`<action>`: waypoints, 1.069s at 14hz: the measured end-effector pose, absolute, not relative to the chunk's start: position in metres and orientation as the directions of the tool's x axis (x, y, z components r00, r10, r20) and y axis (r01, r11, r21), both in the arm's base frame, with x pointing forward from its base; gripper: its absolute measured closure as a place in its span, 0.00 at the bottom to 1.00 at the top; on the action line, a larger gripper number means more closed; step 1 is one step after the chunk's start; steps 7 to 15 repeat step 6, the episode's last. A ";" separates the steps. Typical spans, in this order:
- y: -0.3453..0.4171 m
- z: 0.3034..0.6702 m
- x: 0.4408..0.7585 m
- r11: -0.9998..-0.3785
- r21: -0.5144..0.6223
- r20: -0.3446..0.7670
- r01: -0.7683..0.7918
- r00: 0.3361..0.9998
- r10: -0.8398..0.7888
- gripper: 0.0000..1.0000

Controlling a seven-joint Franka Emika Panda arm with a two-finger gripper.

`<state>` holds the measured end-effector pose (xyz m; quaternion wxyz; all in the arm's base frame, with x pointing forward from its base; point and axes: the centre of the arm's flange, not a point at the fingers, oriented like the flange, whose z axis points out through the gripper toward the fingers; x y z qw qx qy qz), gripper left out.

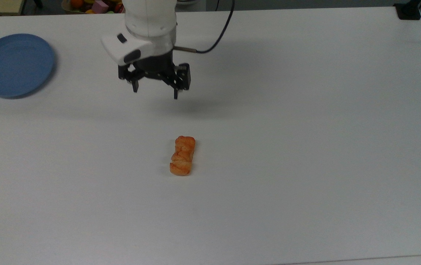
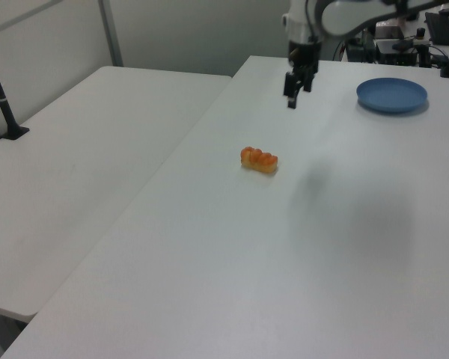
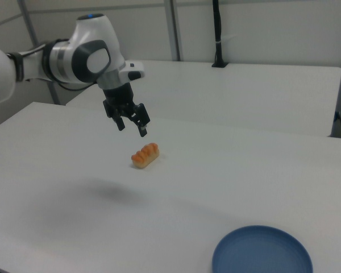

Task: Put the bread on the table

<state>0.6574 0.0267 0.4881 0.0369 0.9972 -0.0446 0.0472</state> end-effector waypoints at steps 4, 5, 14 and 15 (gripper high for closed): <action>-0.010 0.524 0.594 -0.990 0.056 -0.006 -0.131 0.991 -0.131 0.00; -0.012 0.526 0.590 -0.990 0.054 -0.009 -0.132 0.991 -0.133 0.00; -0.015 0.526 0.589 -0.990 0.052 -0.010 -0.131 0.991 -0.131 0.00; -0.015 0.526 0.589 -0.990 0.052 -0.010 -0.131 0.991 -0.131 0.00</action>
